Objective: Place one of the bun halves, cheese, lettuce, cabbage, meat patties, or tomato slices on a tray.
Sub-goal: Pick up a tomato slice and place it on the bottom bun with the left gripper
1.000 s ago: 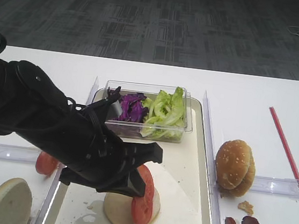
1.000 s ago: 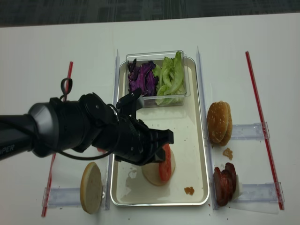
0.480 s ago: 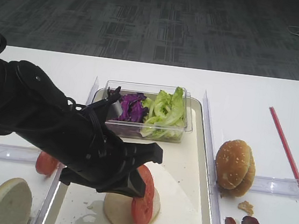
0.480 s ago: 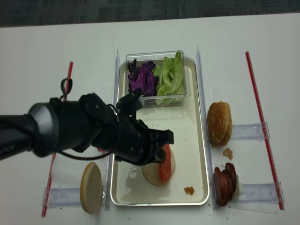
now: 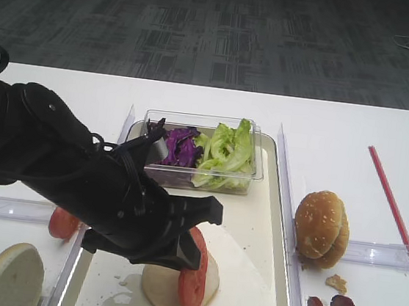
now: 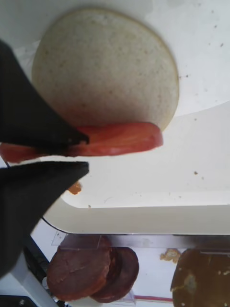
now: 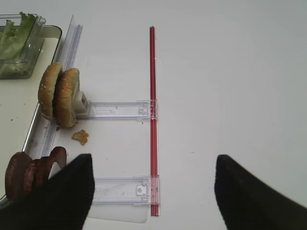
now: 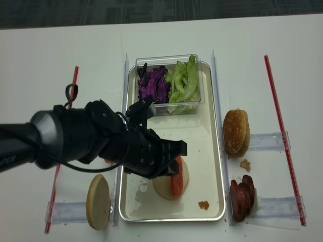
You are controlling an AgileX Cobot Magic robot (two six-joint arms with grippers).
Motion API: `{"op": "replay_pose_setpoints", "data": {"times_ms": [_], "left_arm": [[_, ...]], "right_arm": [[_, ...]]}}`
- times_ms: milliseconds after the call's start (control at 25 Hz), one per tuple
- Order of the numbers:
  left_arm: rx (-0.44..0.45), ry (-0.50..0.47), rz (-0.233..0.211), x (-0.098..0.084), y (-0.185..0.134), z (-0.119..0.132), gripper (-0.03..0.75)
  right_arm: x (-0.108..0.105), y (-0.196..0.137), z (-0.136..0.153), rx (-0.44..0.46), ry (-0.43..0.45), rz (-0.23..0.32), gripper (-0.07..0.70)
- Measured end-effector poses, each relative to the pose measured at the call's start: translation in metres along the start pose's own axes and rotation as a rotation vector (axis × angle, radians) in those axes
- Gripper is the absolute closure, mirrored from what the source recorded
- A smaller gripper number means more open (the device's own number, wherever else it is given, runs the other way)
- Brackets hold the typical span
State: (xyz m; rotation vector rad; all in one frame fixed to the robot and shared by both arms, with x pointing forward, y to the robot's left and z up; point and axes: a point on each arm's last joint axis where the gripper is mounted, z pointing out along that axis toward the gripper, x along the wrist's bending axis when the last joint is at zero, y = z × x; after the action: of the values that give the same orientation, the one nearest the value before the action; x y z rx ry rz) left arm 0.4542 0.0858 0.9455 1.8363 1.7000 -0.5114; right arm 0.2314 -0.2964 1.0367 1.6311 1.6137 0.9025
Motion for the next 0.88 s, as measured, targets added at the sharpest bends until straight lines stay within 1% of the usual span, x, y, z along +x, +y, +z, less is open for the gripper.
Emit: {"op": "replay_pose_setpoints", "data": {"times_ms": [280,440,600,680,800,880], "left_arm": [[0.000,0.000,0.002,0.000,0.000,0.000,0.498],[0.003,0.007,0.016,0.001,0.000,0.000,0.446],[0.009,0.025,0.049,0.003,0.000,0.000,0.402],[0.013,0.031,0.056,0.005,0.000,-0.001,0.392],[0.014,0.036,0.047,0.010,0.004,-0.004,0.388],[0.024,0.044,0.052,0.013,0.006,-0.006,0.387]], "right_arm": [[0.000,0.000,0.000,0.000,0.000,0.000,0.069],[0.000,0.000,0.000,0.000,0.000,0.000,0.069],[0.000,0.000,0.000,0.000,0.000,0.000,0.069],[0.000,0.000,0.000,0.000,0.000,0.000,0.069],[0.000,0.000,0.000,-0.002,0.000,0.000,0.069],[0.000,0.000,0.000,-0.002,0.000,0.000,0.069]]}}
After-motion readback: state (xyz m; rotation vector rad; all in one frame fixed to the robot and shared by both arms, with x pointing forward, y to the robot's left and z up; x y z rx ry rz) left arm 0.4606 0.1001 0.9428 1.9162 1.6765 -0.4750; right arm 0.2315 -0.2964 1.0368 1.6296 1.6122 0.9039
